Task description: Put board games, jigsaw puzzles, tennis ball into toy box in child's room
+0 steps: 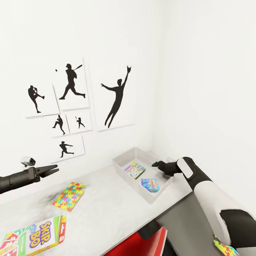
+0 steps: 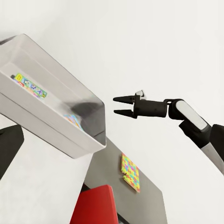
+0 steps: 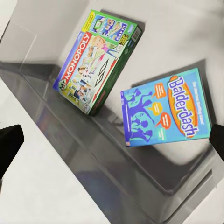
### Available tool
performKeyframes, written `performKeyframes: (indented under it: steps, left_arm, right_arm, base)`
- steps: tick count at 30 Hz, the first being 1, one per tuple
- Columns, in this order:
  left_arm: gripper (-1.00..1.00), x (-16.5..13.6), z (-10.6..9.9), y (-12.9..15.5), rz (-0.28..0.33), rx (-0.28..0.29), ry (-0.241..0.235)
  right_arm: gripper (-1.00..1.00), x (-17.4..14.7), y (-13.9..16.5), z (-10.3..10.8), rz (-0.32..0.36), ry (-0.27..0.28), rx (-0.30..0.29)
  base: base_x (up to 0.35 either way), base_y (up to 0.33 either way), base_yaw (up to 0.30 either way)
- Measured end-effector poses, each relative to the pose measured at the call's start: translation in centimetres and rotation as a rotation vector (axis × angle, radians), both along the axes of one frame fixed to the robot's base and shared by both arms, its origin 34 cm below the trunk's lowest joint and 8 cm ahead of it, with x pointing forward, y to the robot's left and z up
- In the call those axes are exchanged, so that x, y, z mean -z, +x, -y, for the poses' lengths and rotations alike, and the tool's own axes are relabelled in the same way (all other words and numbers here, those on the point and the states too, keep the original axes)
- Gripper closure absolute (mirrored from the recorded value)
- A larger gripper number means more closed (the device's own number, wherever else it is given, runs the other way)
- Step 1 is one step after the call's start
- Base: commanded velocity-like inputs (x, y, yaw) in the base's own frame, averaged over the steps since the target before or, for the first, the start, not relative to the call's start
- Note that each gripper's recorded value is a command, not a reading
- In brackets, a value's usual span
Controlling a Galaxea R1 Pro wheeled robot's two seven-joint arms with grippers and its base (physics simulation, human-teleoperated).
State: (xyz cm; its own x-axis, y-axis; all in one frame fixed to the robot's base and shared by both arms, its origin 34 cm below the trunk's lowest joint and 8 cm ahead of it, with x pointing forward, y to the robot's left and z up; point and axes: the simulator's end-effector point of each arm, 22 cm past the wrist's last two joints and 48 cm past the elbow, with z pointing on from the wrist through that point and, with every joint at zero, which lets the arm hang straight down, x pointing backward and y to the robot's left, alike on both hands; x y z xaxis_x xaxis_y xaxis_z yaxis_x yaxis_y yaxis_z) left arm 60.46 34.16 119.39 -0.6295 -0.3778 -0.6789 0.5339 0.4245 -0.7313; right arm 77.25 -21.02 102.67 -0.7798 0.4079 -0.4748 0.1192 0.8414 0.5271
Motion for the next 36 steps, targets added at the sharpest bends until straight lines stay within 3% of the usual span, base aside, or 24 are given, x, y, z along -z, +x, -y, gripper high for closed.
performKeyframes:
  steps: [4,11,15,22,31,36]
  left_arm:
    - [-1.0,0.0,0.0,0.0,0.0,0.0,0.0]
    - [-1.0,-0.2,0.0,0.0,0.004,0.0,0.0]
    - [-1.0,-0.4,0.0,-0.1,0.009,0.0,0.0]
    - [-1.0,-1.0,0.0,-0.4,0.02,0.0,-0.001]
    - [-1.0,-1.8,-0.1,-0.7,0.036,0.0,-0.003]
    - [-1.0,-2.2,0.0,-0.9,0.045,0.0,-0.002]
  right_arm:
    - [-1.0,-1.0,0.4,-0.1,0.028,0.001,-0.002]
    - [-1.0,-6.3,1.8,-0.8,0.172,0.009,-0.02]
    - [-1.0,-7.6,1.6,-1.3,0.213,0.019,-0.032]
    - [-1.0,-9.9,0.2,-3.1,0.302,0.079,-0.088]
    - [-1.0,-12.7,-6.8,-5.9,0.462,0.169,-0.198]
    - [-1.0,-12.5,-11.3,-5.9,0.511,0.204,-0.21]
  base:
    - [-0.08,0.0,0.0]
    - [-0.265,0.0,0.0]
    - [-0.324,0.0,0.0]
    - [-0.326,0.0,0.0]
    - [-0.087,0.0,0.0]
    - [-0.008,0.0,0.0]
